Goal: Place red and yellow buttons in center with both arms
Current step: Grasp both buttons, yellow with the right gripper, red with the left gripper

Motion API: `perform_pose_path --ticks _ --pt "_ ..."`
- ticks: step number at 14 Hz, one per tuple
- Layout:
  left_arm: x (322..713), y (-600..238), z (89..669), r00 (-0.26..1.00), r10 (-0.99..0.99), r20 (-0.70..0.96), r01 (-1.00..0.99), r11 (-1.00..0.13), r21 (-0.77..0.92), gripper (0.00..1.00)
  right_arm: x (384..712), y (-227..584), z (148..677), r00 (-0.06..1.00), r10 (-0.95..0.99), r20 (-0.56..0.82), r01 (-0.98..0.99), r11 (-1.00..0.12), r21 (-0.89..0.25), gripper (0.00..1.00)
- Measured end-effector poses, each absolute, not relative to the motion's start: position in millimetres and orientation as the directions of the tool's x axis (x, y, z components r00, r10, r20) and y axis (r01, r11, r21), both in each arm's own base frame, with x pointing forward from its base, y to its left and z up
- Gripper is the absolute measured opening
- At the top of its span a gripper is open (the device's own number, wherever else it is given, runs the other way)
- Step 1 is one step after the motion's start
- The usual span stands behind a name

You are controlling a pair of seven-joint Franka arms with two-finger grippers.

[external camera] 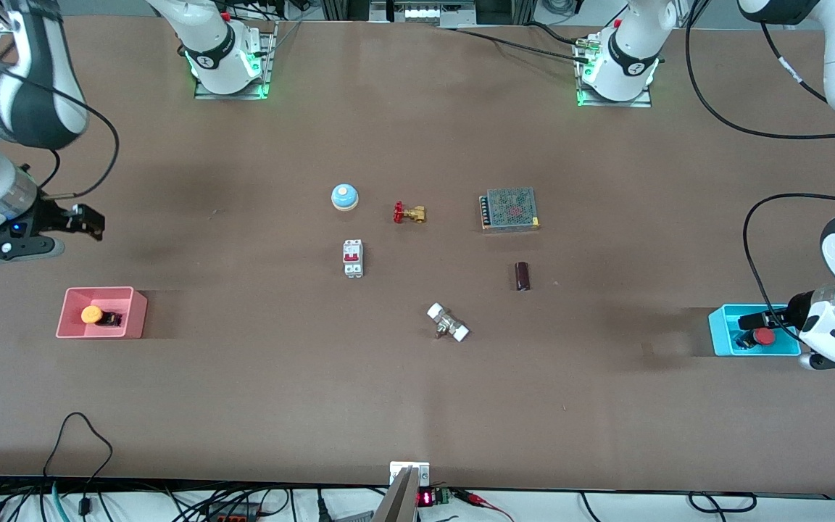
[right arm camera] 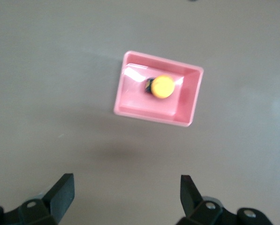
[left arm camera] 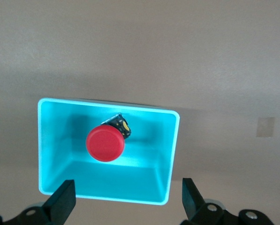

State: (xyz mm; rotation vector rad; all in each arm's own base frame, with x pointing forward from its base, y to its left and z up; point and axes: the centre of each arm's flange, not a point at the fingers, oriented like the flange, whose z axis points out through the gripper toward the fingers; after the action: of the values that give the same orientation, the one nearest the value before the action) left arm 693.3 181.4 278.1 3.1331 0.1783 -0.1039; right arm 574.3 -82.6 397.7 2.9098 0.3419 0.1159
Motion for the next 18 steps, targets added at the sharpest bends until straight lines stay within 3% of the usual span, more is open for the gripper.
perform_pose_path --ticks 5,8,11,18 --pt "700.4 192.8 264.4 0.999 0.032 0.003 0.032 -0.999 -0.011 1.0 571.7 -136.1 323.9 0.974 0.198 0.113 0.17 -0.96 0.222 1.0" --pt "700.1 198.9 252.0 1.0 0.021 0.006 0.021 -1.0 -0.011 1.0 569.9 -164.7 289.4 0.984 0.121 0.13 0.105 -0.986 0.126 1.0" --pt "699.8 200.5 246.4 1.0 0.022 0.002 0.022 -1.0 -0.01 1.0 585.4 -170.9 283.1 0.981 0.118 0.156 0.111 -0.993 0.051 1.0" --pt "702.2 201.5 229.5 1.0 0.022 -0.008 0.022 -1.0 -0.007 1.0 622.6 -181.3 268.0 0.979 0.165 0.121 0.161 -0.986 0.037 1.0"
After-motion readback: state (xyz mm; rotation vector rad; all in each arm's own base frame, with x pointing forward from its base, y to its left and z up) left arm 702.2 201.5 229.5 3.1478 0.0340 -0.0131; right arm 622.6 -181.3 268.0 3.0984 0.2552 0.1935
